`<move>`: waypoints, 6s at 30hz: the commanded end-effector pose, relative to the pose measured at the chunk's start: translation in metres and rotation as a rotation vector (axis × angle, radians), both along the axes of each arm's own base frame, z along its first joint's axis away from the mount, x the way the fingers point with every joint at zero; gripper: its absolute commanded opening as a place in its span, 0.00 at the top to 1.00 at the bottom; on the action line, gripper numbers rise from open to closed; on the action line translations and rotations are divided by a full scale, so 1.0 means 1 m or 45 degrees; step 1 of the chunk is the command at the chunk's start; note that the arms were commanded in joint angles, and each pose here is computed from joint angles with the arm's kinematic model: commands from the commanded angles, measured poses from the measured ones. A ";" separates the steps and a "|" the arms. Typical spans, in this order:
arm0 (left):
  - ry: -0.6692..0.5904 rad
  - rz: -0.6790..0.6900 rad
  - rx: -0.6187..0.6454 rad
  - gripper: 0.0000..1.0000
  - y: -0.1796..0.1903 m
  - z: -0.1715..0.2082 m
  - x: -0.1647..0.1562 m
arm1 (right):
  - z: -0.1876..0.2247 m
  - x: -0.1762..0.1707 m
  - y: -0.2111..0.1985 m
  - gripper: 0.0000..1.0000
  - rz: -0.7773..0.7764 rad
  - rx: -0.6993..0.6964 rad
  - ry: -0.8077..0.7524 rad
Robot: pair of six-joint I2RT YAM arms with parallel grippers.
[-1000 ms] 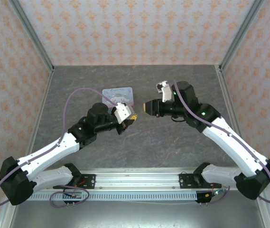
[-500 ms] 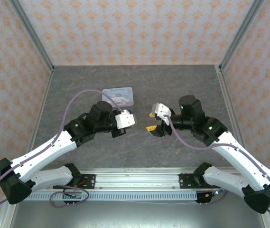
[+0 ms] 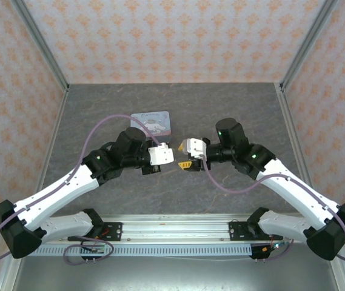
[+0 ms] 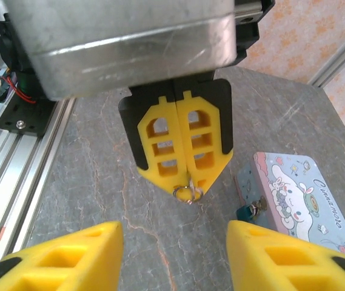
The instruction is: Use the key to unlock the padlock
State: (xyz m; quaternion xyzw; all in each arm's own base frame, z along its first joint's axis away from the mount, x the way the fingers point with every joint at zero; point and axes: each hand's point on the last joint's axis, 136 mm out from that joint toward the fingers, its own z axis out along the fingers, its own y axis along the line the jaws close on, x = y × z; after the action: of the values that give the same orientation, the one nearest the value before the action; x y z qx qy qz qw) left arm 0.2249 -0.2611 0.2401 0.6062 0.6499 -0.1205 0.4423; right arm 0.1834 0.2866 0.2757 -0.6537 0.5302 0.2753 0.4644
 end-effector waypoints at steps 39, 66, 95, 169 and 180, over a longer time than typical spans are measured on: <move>-0.027 -0.068 0.019 1.00 -0.008 0.010 -0.003 | 0.013 0.008 0.026 0.83 0.090 0.061 -0.059; -0.041 0.099 -0.219 0.42 0.012 0.031 -0.003 | 0.024 0.033 0.004 1.00 -0.154 0.265 0.154; 1.207 0.754 -2.023 0.19 0.038 0.134 0.063 | 0.101 0.075 -0.022 1.00 -0.565 1.377 1.054; 0.870 0.513 -1.069 1.00 0.008 0.132 0.015 | 0.086 0.020 -0.003 0.30 -0.359 0.850 1.196; 0.854 0.462 -1.064 1.00 0.006 0.139 0.011 | 0.091 0.016 0.027 0.43 -0.244 0.776 1.218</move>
State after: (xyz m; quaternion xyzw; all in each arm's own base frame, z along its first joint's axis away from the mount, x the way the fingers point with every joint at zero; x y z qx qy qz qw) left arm 0.2384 -0.2559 0.3650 0.1683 0.7579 -0.4724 0.4173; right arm 0.2079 0.3107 0.3412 -0.2135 0.6691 0.6204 0.3491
